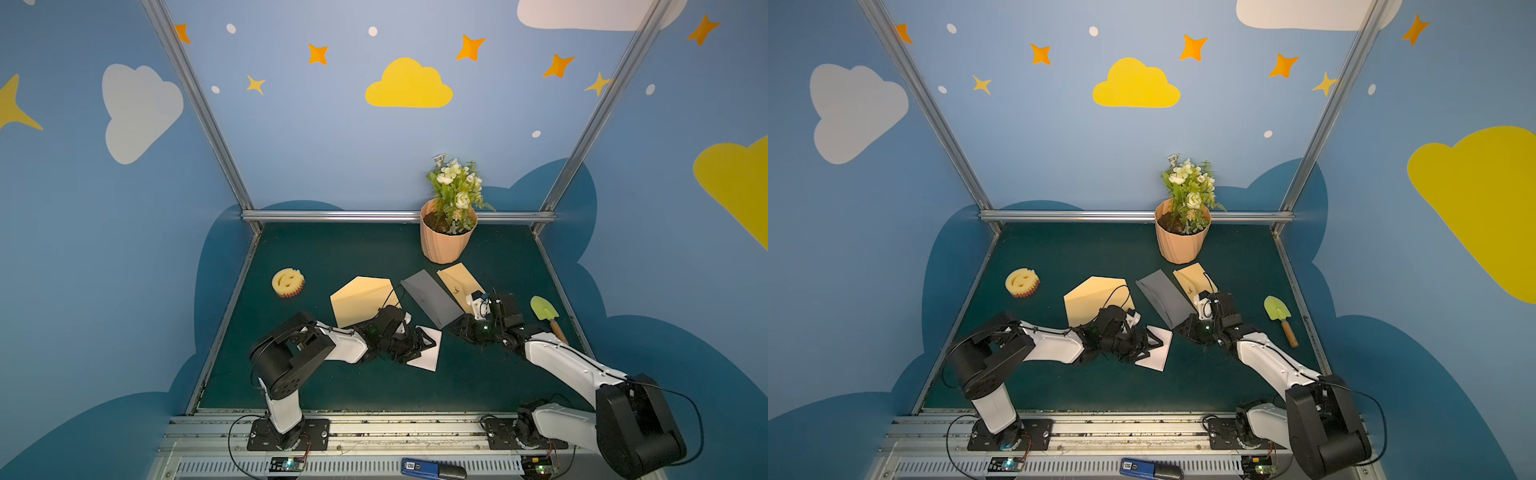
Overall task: Fold the letter paper in half and place it into the envelope
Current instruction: Fold the letter paper at the center of the board.
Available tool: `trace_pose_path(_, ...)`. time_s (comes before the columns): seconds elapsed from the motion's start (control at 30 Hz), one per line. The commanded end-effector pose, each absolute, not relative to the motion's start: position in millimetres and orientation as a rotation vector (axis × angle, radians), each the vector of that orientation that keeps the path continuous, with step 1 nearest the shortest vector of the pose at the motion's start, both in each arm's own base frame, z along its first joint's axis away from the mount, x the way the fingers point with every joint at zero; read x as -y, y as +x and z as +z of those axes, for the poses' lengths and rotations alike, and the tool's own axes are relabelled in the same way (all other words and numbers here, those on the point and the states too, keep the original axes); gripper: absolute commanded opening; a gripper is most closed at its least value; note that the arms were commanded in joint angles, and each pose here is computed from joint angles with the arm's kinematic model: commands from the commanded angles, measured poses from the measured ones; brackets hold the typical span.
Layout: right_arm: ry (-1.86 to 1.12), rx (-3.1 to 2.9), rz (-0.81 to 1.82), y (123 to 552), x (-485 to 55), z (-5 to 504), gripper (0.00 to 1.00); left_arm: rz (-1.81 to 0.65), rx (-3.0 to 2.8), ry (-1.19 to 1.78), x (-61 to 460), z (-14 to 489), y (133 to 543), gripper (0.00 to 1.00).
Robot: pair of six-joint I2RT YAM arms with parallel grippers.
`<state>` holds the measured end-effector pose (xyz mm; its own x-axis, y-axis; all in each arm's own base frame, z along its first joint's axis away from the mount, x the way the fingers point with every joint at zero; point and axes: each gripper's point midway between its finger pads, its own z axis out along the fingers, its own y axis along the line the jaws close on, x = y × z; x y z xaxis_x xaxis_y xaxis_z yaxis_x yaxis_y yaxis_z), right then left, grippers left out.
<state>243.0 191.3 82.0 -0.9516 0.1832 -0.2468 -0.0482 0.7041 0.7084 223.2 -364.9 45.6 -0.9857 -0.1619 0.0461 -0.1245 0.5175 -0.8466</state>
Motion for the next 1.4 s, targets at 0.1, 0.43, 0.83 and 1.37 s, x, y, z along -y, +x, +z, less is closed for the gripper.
trace_pose_path(0.1,0.033,-2.649,1.147,243,-218,75,0.13,-1.521,-2.684,-0.281,364,43,227,0.72)
trace_pose_path(0.43,0.017,-2.763,1.092,240,-228,34,0.11,-1.518,-2.64,-0.198,359,70,240,0.75)
trace_pose_path(0.83,0.017,-2.808,1.041,233,-221,20,0.1,-1.124,-2.78,-0.049,322,47,243,0.8)
trace_pose_path(1.37,0.037,-2.832,1.06,228,-222,5,0.09,-1.344,-2.758,-0.003,346,41,233,0.76)
